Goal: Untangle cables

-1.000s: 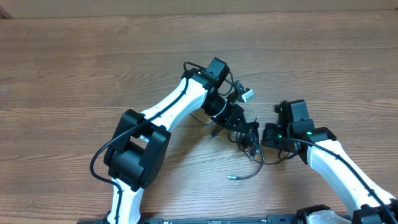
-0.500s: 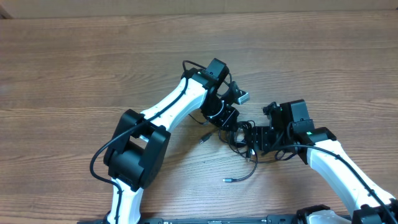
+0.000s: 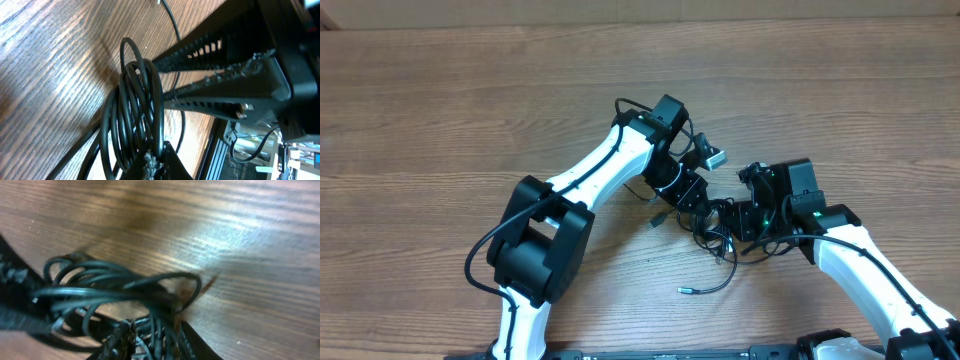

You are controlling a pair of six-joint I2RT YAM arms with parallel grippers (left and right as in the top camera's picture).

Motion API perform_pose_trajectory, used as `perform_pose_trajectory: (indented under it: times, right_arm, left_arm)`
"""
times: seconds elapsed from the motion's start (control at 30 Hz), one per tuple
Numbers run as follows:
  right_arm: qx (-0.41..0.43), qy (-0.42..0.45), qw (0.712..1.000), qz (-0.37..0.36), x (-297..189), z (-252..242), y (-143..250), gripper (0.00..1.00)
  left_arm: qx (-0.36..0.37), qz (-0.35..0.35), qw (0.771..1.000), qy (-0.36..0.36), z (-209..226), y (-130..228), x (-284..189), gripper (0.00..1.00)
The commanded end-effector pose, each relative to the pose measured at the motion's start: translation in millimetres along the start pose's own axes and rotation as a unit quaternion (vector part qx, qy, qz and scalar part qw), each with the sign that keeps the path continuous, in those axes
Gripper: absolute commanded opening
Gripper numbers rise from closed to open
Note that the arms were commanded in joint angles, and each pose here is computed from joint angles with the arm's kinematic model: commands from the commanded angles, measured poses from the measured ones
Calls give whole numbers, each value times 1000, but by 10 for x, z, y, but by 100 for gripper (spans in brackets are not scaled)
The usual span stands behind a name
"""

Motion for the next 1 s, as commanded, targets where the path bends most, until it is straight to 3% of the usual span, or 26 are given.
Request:
perform_pose_trajectory:
  times: [0.0, 0.47, 0.77, 0.97]
  right_arm:
    - [-10, 15, 1000, -11, 40, -69, 6, 29]
    - [-14, -10, 1000, -15, 106, -31, 63, 27]
    - [-15, -9, 1000, -17, 106, -32, 54, 4]
    - [7, -2, 1000, -14, 106, -59, 69, 4]
  left_arm:
    - [35, -20, 999, 16, -177, -122, -86, 4]
    - [40, -23, 998, 35, -239, -125, -90, 4]
    - [49, -31, 997, 55, -306, -142, -97, 4]
    - [48, -29, 997, 54, -302, -137, -96, 4]
Point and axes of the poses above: each gripper's point midway between its finger pads, its own x axis out along the fingers, its own z axis along the line the jaws close on, y = z × x, the point moved 1 cm from there along -x, back along the fingers, and after that the axes turned 8 degrees about x, right-handed, at the moved point
